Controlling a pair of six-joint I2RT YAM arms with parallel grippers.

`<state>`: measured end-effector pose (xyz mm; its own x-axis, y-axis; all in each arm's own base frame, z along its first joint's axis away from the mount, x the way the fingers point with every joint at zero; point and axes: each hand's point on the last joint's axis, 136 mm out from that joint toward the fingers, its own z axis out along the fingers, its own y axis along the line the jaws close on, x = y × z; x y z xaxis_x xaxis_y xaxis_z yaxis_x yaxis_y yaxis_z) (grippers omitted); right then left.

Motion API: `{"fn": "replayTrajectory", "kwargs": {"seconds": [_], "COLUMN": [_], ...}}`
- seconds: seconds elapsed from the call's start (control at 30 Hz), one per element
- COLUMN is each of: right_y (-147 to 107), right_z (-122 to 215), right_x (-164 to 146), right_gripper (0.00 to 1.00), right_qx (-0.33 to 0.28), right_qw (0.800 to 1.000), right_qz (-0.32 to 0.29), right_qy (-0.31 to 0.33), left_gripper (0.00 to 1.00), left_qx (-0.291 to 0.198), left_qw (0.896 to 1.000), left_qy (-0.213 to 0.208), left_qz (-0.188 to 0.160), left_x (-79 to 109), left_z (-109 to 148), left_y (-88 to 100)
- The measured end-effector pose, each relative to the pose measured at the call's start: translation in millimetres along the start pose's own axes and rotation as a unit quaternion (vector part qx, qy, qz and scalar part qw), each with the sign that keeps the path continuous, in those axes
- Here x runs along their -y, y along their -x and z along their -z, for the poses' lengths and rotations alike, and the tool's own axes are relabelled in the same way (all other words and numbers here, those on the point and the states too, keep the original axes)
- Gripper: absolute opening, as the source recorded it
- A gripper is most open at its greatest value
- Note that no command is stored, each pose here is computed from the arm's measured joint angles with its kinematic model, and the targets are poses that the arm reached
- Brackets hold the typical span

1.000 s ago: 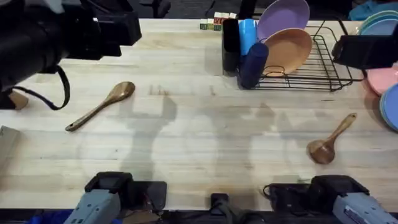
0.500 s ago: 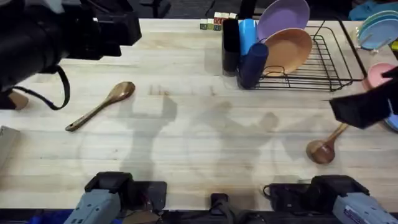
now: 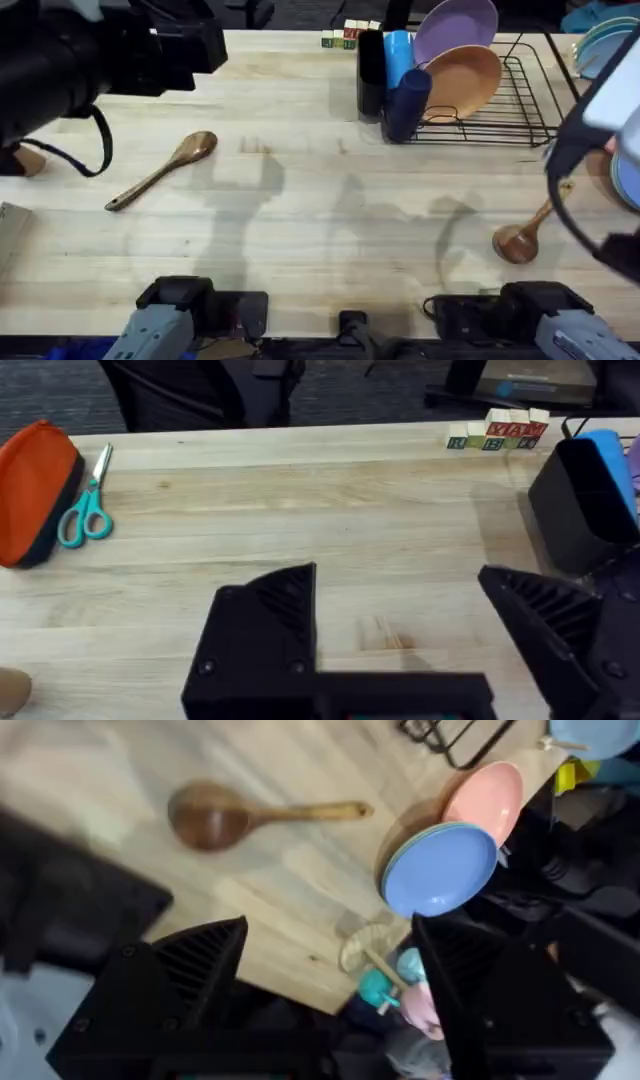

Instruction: Pick up the spoon on the table one by one and put them onto the rack

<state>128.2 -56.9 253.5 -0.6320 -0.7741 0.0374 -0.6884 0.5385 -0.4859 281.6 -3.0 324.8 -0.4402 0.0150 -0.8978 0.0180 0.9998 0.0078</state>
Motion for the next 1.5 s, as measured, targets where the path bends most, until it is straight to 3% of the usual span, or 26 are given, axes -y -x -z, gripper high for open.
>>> {"fn": "replayTrajectory", "kwargs": {"seconds": [0.13, 0.4, 0.67, 0.83, 1.03, 1.27, 1.37, 1.5], "right_y": [-12, -17, -16, -23, -29, -27, -25, -23], "right_z": [0, 1, 0, -4, -21, -44, -48, -49], "right_x": [-6, -3, -4, 5, 12, 18, 17, 16], "right_gripper": [0.996, 0.996, 0.996, 0.996, 0.996, 0.996, 0.996, 0.996], "right_qx": [-0.028, -0.044, -0.038, -0.052, -0.084, -0.077, -0.069, -0.054], "right_qw": [0.998, 0.994, 0.995, 0.998, 0.995, 0.989, 0.989, 0.988], "right_qz": [0.062, 0.099, 0.096, 0.046, 0.003, -0.05, -0.038, 0.025], "right_qy": [0.011, 0.003, 0.007, 0.008, 0.055, 0.113, 0.127, 0.139], "left_gripper": [0.993, 0.993, 0.993, 0.993, 0.993, 0.993, 0.993, 0.993], "left_qx": [0.0, 0.0, 0.0, 0.0, 0.0, 0.0, 0.0, 0.0], "left_qw": [1.0, 1.0, 1.0, 1.0, 1.0, 1.0, 1.0, 1.0], "left_qy": [0.0, 0.0, 0.0, 0.0, 0.0, 0.0, 0.0, 0.0], "left_qz": [0.0, 0.0, 0.0, 0.0, 0.0, 0.0, 0.0, 0.0], "left_x": [0.0, 0.0, 0.0, 0.0, 0.1, 0.0, 0.0, 0.0], "left_z": [0, 0, 0, 0, 0, 0, 0, 0], "left_y": [0.0, 0.0, 0.0, 0.0, 0.0, 0.0, 0.0, 0.0]}}
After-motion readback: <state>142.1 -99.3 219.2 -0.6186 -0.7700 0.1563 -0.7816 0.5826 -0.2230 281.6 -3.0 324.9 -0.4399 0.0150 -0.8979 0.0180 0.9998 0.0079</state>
